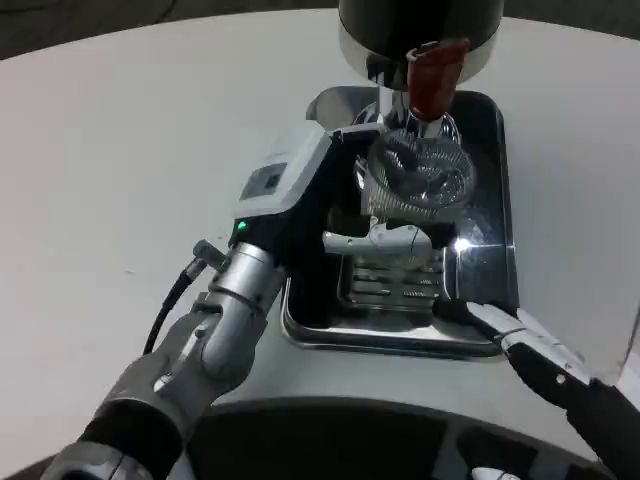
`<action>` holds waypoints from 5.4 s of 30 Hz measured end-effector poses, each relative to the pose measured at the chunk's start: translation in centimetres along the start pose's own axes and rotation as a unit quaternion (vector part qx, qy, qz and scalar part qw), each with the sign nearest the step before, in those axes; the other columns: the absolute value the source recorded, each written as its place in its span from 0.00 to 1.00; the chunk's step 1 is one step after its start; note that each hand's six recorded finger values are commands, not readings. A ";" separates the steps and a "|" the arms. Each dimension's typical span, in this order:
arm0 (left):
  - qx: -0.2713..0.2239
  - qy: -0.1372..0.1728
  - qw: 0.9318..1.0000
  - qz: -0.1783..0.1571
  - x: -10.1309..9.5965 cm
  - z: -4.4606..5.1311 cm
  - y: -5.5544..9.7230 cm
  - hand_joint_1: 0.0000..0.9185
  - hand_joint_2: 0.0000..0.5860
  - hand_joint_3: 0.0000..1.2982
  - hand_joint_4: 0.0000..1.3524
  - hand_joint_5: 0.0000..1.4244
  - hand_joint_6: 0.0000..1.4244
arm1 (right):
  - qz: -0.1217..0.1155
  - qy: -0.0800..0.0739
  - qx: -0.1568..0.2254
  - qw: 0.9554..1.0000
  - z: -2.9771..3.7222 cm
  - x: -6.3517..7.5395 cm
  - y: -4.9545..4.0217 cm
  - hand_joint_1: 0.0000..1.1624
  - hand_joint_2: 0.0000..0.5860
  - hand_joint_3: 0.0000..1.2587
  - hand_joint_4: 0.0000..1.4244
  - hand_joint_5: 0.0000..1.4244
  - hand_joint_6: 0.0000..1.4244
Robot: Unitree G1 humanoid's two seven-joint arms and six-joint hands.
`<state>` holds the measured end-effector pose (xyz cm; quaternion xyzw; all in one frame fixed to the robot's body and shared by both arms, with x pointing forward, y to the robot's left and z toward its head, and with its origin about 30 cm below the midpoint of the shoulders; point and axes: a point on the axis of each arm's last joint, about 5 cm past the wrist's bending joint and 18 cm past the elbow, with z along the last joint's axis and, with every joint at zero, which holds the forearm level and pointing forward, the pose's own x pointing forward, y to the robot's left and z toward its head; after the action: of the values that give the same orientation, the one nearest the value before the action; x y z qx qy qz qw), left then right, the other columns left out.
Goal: Grasp the cup under the faucet to collect the drink, then remove the cup.
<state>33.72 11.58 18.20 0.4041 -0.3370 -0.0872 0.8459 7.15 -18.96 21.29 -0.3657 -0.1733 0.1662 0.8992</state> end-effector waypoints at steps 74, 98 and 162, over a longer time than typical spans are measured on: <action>-0.022 -0.052 0.997 0.058 -3.4 0.00 2.3 0.08 0.03 0.35 0.33 0.45 0.46 | -0.018 -0.012 0.009 1.000 -0.04 -0.3 0.39 0.56 0.92 0.11 0.07 0.00 0.00; -0.046 -0.085 0.984 0.150 -4.2 2.18 5.5 0.12 0.09 0.41 0.41 0.53 0.47 | -0.016 -0.015 0.016 1.000 -0.01 -0.2 0.70 0.56 0.92 0.11 0.07 0.00 0.00; -0.295 -0.142 0.944 -0.031 -0.4 6.45 6.3 0.17 0.18 0.23 0.12 0.19 0.17 | -0.021 -0.008 0.021 1.000 -0.24 -0.3 0.87 0.56 0.92 0.12 0.07 0.01 0.01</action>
<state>28.52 11.85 25.56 0.1303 -0.3997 -0.2656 0.8676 6.86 -18.63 20.46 -0.3414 -0.1851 0.1536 0.9086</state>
